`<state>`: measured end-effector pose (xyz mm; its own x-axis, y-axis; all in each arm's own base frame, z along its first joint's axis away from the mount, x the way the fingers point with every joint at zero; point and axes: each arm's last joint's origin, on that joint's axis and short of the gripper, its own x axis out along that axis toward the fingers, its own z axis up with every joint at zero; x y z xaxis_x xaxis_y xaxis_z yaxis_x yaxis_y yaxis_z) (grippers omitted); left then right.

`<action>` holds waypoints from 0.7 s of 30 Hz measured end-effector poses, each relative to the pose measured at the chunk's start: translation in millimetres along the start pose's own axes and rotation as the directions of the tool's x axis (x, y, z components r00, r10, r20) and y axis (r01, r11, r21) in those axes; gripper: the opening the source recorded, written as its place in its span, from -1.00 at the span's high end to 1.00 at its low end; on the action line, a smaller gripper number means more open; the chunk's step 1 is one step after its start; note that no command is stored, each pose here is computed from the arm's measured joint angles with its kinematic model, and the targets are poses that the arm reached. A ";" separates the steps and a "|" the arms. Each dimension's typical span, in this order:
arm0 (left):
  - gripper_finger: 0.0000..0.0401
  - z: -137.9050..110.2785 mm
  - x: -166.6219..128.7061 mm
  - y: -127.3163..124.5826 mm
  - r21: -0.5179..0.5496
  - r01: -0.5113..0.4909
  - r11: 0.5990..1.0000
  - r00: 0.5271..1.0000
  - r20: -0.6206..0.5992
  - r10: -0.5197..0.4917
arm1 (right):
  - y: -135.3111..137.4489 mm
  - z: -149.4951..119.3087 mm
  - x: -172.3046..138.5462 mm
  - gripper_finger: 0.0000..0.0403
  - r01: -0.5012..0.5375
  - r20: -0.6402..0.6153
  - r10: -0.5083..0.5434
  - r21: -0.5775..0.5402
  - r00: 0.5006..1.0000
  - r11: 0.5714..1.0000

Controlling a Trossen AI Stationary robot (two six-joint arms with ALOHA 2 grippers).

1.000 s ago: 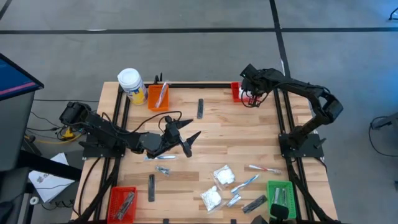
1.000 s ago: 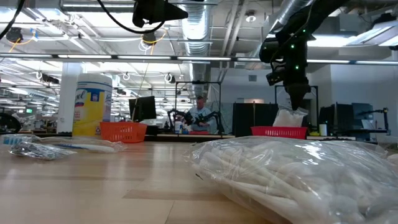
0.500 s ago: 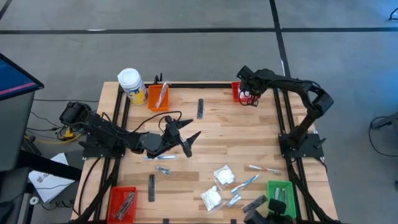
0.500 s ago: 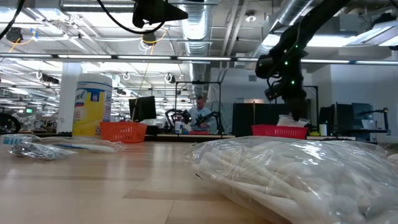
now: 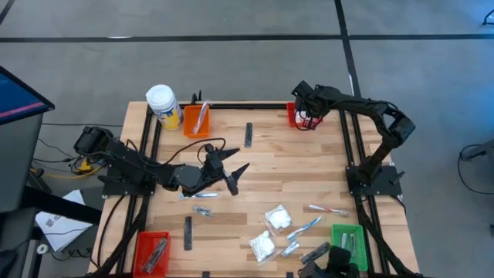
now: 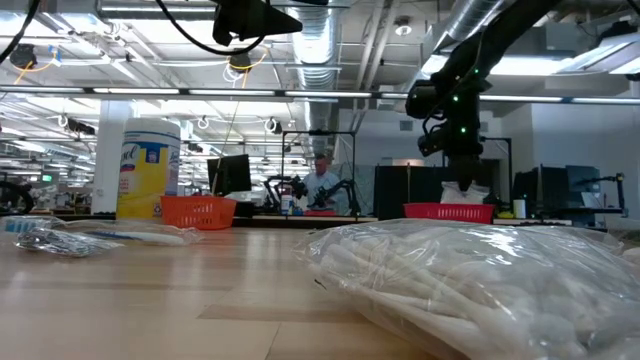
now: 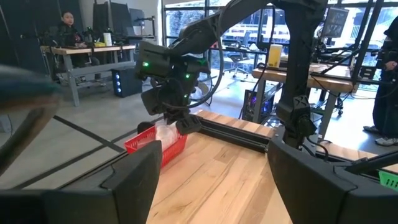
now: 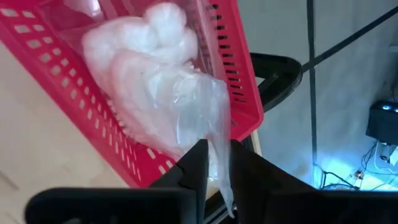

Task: Pick & Place Travel size toiletries
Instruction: Stack the top cotton pack on top of the cotton pack in the red bin

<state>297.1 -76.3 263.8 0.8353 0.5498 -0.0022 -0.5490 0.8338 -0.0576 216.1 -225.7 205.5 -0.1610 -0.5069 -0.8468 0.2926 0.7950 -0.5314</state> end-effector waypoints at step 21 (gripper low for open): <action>-0.42 -0.6 -0.1 -0.1 0.006 0.000 1.000 1.000 -0.005 0.000 | -7.1 23.0 -27.7 0.51 0.010 0.133 -0.024 0.103 0.991 0.995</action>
<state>297.1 -76.5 263.3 0.8355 0.5495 -0.0067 -0.5491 0.8342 -0.0518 240.1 -225.0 233.2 -0.0414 -0.5657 -0.8236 0.3862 0.7512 -0.5354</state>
